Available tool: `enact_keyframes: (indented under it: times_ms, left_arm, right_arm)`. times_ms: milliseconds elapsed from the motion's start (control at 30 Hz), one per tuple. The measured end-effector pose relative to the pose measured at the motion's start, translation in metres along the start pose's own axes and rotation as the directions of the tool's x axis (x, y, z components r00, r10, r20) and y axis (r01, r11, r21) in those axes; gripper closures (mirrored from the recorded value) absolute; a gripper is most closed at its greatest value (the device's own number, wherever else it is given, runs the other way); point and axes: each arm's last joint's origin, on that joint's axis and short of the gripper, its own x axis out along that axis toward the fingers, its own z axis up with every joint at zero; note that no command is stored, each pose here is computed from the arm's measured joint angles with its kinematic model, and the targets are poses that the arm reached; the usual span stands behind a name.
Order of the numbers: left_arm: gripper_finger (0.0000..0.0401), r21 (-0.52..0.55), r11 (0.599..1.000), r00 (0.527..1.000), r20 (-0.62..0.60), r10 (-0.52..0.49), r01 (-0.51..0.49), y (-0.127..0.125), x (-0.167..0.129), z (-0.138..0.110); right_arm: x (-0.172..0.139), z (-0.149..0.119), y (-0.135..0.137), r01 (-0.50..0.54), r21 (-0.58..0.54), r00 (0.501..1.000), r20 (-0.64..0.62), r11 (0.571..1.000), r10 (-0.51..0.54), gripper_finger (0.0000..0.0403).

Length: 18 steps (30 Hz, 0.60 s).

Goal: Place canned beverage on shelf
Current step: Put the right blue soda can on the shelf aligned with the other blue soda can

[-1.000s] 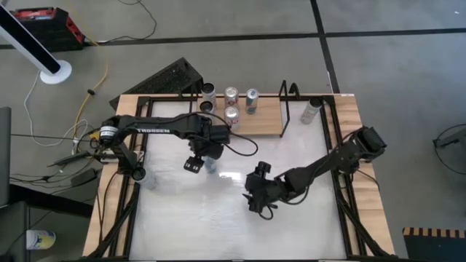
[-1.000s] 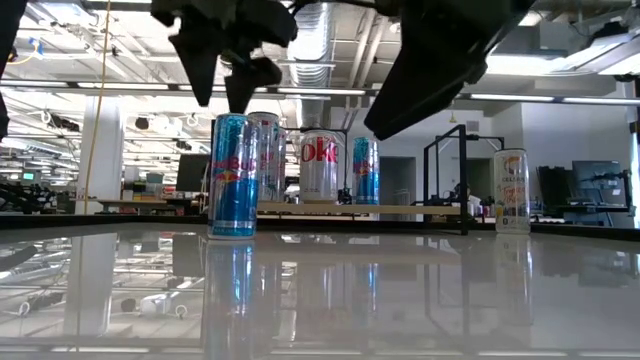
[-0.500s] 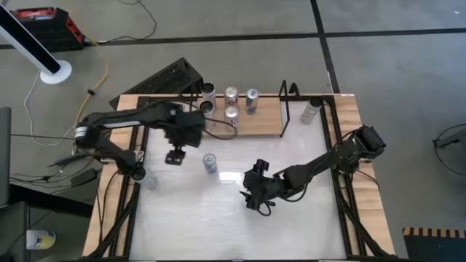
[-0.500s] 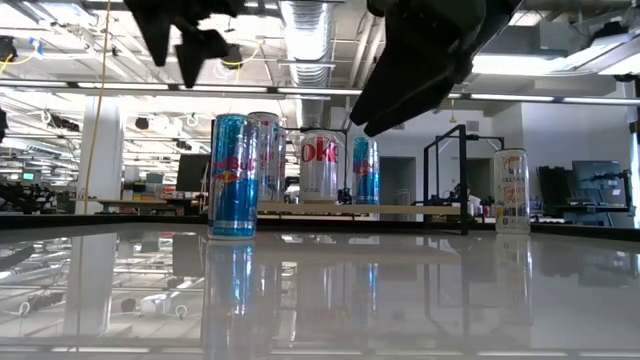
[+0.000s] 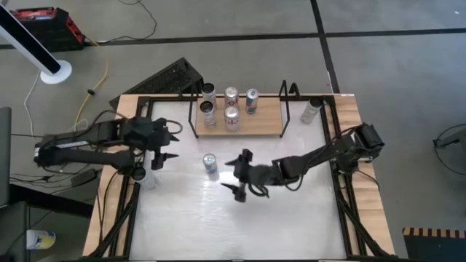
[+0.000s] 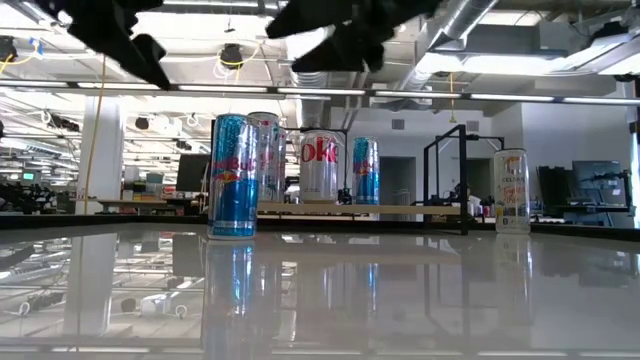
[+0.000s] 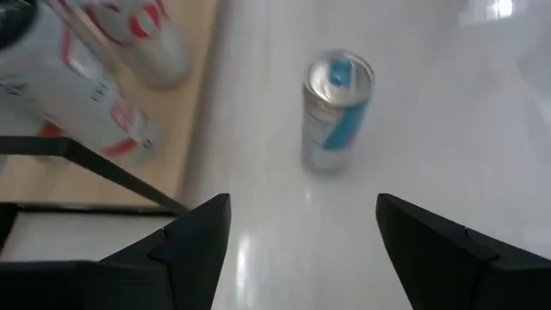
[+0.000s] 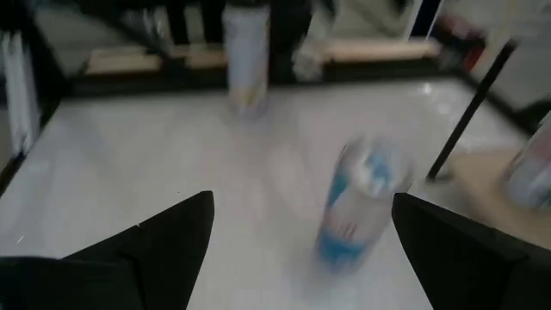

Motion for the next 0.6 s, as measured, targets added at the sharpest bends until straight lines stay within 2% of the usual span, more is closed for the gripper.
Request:
enact_keyframes:
  times_ms: [167, 333, 467, 600]
  left_arm:
    - [0.0126, -0.011, 0.998, 0.979, 0.194, 0.064, -0.063, -0.002, 0.006, -0.028]
    - [0.0126, -0.120, 0.988, 0.932, 0.337, 0.137, -0.101, 0.000, 0.002, -0.028]
    - [0.0126, -0.179, 0.971, 0.904, 0.368, 0.218, -0.161, 0.001, 0.013, -0.034]
    - [0.0126, -0.183, 0.952, 0.873, 0.386, 0.298, -0.244, 0.002, 0.033, -0.049]
  right_arm:
    - [0.010, 0.017, -0.026, 0.052, 0.040, 0.991, 0.123, 0.998, -0.057, 0.0024]
    - [0.031, 0.014, -0.048, 0.095, 0.091, 0.980, 0.166, 0.991, -0.109, 0.0024]
    - [0.053, 0.005, -0.049, 0.065, 0.108, 0.975, 0.206, 0.992, -0.087, 0.0024]
    - [0.072, -0.009, -0.043, 0.079, 0.055, 0.974, 0.206, 0.995, -0.089, 0.0024]
